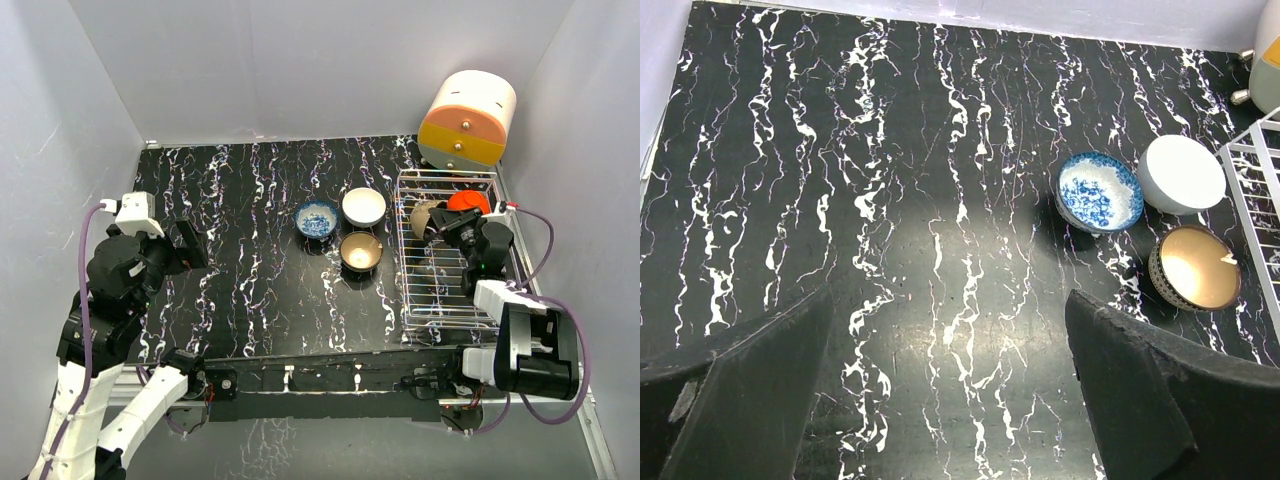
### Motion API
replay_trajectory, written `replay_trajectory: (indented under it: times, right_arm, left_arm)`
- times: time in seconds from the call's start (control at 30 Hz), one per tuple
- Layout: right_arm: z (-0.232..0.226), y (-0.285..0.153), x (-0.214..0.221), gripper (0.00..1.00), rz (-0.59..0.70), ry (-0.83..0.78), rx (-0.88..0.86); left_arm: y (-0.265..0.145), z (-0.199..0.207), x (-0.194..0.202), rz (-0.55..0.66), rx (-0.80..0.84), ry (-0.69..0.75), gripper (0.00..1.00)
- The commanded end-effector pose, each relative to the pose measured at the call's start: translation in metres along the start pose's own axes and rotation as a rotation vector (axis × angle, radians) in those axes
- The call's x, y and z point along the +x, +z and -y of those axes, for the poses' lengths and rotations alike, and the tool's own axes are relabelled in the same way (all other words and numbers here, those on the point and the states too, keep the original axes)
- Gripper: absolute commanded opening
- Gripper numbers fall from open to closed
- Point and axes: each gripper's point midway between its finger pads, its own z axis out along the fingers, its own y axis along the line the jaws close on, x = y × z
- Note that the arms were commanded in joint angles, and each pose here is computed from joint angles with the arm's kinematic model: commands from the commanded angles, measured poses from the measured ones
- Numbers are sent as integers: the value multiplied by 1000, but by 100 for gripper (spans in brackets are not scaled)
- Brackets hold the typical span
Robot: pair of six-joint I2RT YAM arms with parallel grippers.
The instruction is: Load the bowls into the dish rack
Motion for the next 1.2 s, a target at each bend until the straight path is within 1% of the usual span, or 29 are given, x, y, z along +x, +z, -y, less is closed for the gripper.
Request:
replay_trajectory:
  times: [0.0,0.17,0.27,0.37,0.47,0.6,0.73,0.8,0.87,0.9,0.97,1.1,1.17]
  right_arm:
    - [-53,-20,-12,8,27,146,-306]
    - [-49,-31,-11,8,18,300,-410]
    - [-49,-30,-13,8,12,378,-456]
    - [-50,-29,-16,8,16,413,-499]
    - [-47,-24,-16,8,5,444,-495]
    - [-33,-17,-12,8,5,434,-419]
    - [-15,-5,-10,8,8,370,-281]
    - [-4,1,-11,8,5,346,-180]
    - [6,-1,-14,8,28,325,-93]
    - [4,1,-22,9,45,306,-71]
    - [12,2,-23,11,43,290,-11]
    - [20,1,-11,10,-12,313,-5]
    - [12,0,-9,8,-26,332,-71]
  left_arm:
    - [-5,5,-11,24,24,-13,97]
    - [-5,7,-12,22,30,-15,97]
    - [-4,8,-14,21,33,-15,97]
    - [-5,7,-18,28,29,-13,97]
    - [-5,7,-21,32,22,-11,97]
    - [-4,7,-21,30,22,-8,97]
    - [-4,7,-23,33,21,-8,97]
    - [-4,7,-23,32,19,-6,97]
    - [-4,6,-21,31,17,-6,97]
    - [-3,6,-20,31,18,-5,97]
    - [-2,7,-19,30,21,-6,97]
    - [-2,8,-17,28,28,-8,97]
    - [-3,8,-17,27,29,-8,97]
